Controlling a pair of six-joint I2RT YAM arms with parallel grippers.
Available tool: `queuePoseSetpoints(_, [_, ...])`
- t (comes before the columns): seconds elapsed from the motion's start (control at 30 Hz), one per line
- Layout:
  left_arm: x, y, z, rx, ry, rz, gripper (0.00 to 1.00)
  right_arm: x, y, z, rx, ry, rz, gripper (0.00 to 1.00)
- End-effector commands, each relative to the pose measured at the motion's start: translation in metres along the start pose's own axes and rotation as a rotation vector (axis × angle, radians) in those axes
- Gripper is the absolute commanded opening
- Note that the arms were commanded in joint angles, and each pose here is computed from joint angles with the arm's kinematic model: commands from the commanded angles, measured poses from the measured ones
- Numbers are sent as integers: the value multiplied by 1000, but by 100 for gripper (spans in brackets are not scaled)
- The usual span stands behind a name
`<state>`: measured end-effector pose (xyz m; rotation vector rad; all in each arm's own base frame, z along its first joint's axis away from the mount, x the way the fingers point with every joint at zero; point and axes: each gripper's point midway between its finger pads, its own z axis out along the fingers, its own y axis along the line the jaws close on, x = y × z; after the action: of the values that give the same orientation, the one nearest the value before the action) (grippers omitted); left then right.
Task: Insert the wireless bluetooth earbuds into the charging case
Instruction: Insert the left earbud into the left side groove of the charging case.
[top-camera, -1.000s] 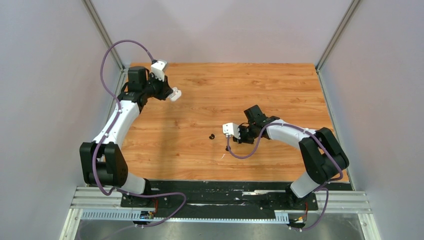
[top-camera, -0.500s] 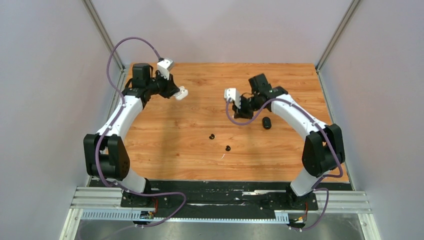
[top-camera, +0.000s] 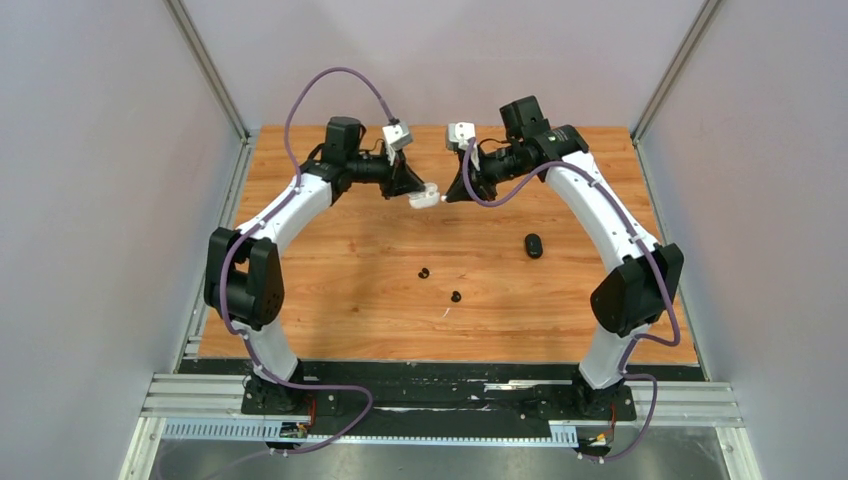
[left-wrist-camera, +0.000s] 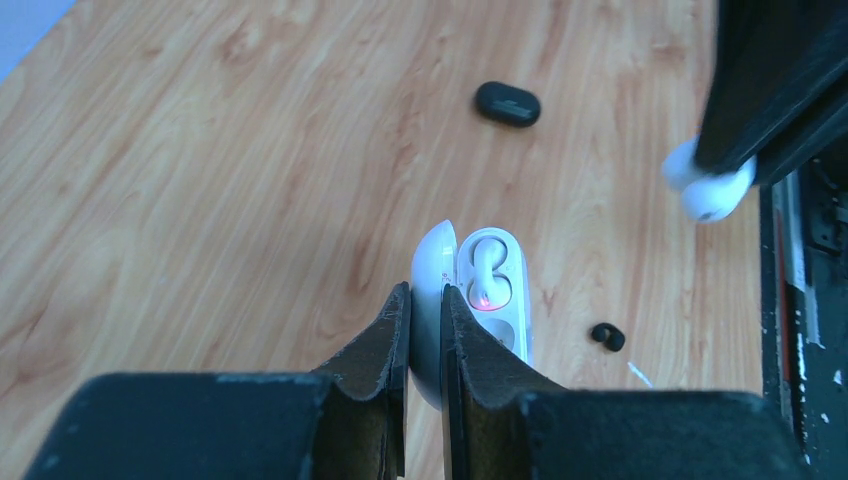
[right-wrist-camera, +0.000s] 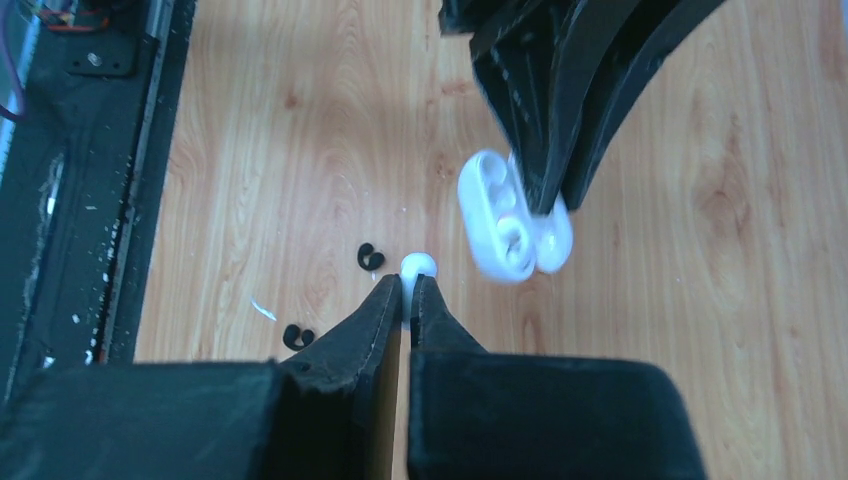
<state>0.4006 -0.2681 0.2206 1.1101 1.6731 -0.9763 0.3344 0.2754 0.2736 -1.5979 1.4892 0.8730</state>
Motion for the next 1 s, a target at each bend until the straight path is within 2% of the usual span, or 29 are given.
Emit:
queuePoseSetpoints(0.0, [-36,-21,14,117,-94,138,0,-24,7,6,-90,-104,42,3])
queuePoseSetpoints(0.1, [-37,-35,19,169,-108,136,0,-28,6,12,-90,-109,30,0])
queuePoseSetpoints(0.3, [-39,-49,17,195,-127,145,0,-35,12,25,-95,-108,-95,0])
queuePoseSetpoints(0.6, [-45,-55,12,172,-141,194,0,-38,13,38,-24,-97,-253,0])
queuePoseSetpoints(0.97, [-39,-52,10,137,-115,247,0,-45,10,35,39,-81,-333,0])
